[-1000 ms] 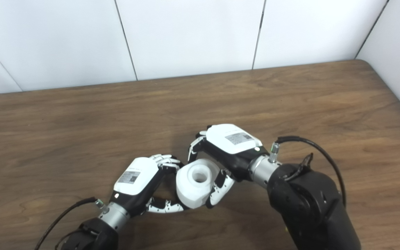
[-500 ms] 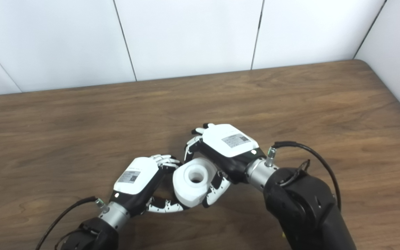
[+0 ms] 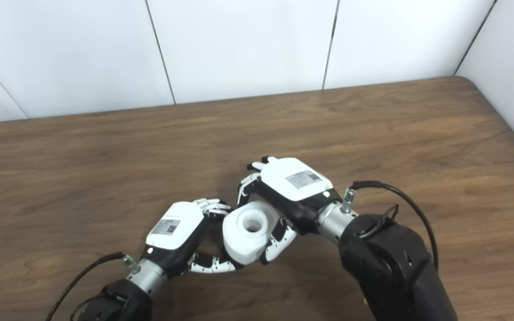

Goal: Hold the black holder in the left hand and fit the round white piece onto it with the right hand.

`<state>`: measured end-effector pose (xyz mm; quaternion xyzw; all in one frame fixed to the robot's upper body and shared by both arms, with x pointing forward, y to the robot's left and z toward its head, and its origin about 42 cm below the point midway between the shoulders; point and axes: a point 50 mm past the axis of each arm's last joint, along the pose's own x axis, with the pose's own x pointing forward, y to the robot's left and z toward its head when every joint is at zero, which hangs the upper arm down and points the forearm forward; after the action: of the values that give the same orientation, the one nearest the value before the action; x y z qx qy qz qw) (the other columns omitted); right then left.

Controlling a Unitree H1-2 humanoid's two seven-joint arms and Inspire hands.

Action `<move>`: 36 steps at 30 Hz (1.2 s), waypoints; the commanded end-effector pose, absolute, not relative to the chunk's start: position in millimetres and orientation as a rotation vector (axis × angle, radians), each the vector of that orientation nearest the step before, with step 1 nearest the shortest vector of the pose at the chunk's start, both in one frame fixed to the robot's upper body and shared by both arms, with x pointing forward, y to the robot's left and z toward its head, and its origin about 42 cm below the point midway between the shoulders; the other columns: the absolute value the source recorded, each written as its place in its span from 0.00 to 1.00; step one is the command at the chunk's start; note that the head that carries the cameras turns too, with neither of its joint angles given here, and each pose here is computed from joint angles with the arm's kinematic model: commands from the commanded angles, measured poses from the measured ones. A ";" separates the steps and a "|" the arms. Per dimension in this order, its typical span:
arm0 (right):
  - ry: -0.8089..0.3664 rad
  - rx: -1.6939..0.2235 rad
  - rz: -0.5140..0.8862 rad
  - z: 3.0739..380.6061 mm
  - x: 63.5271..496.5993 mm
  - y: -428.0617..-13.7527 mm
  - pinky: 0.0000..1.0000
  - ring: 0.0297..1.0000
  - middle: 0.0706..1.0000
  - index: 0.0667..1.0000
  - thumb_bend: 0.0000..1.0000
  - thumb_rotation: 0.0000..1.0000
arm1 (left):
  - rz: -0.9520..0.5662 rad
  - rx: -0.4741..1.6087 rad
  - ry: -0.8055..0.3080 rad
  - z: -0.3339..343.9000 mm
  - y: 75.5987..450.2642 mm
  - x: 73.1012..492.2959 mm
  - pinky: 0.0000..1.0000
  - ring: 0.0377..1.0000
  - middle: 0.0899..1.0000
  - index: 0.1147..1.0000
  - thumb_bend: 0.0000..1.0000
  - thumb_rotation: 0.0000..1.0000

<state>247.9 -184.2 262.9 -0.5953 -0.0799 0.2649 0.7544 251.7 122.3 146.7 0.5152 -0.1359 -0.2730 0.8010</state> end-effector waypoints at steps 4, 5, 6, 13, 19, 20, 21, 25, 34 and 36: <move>-0.181 -1.397 0.588 268.4 246.9 -185.7 1.00 0.99 0.91 0.72 1.00 0.38 | -0.642 1.114 -0.270 141.0 120.2 246.8 0.86 0.85 0.74 0.42 0.52 0.05; -0.185 -1.405 0.586 269.3 246.1 -185.1 1.00 1.00 0.93 0.74 1.00 0.39 | -0.642 1.114 -0.269 141.0 120.3 247.0 0.86 0.85 0.74 0.42 0.52 0.05; -0.193 -1.413 0.580 270.3 245.2 -184.5 1.00 1.00 0.95 0.75 1.00 0.40 | -0.643 1.117 -0.267 140.9 120.4 247.1 0.86 0.85 0.74 0.42 0.52 0.05; -0.212 -1.445 0.564 276.1 241.7 -180.6 1.00 1.00 1.00 0.89 1.00 0.42 | -0.651 1.129 -0.255 139.9 120.7 248.3 0.86 0.85 0.75 0.42 0.52 0.05; -0.241 -1.442 0.567 278.7 238.2 -178.7 1.00 1.00 1.00 1.00 1.00 0.43 | -0.652 1.132 -0.246 137.5 121.3 250.0 0.86 0.85 0.74 0.42 0.52 0.05; -0.243 -1.442 0.565 278.6 238.0 -178.8 1.00 1.00 1.00 1.00 1.00 0.43 | -0.652 1.134 -0.246 137.1 121.4 250.1 0.85 0.85 0.74 0.42 0.52 0.05; -0.242 -1.444 0.564 278.7 237.9 -179.1 1.00 1.00 1.00 1.00 1.00 0.44 | -0.652 1.136 -0.244 136.9 121.4 250.1 0.85 0.85 0.74 0.42 0.52 0.05; -0.230 -1.447 0.562 280.7 238.7 -179.8 1.00 1.00 1.00 1.00 1.00 0.44 | -0.651 1.139 -0.244 135.8 122.3 250.6 0.85 0.85 0.74 0.42 0.52 0.05; -0.241 -1.481 0.524 303.3 238.5 -184.9 1.00 1.00 1.00 1.00 1.00 0.47 | -0.647 1.135 -0.236 133.3 126.2 253.1 0.86 0.85 0.74 0.42 0.52 0.05; -0.249 -1.487 0.512 310.6 238.0 -187.3 1.00 1.00 1.00 1.00 1.00 0.48 | -0.647 1.135 -0.237 132.5 127.4 253.8 0.86 0.85 0.74 0.42 0.52 0.05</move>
<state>239.8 -186.5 294.0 -0.6575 -0.0851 0.2509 0.7054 254.0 123.8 145.9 0.5177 -0.1350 -0.2762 0.7984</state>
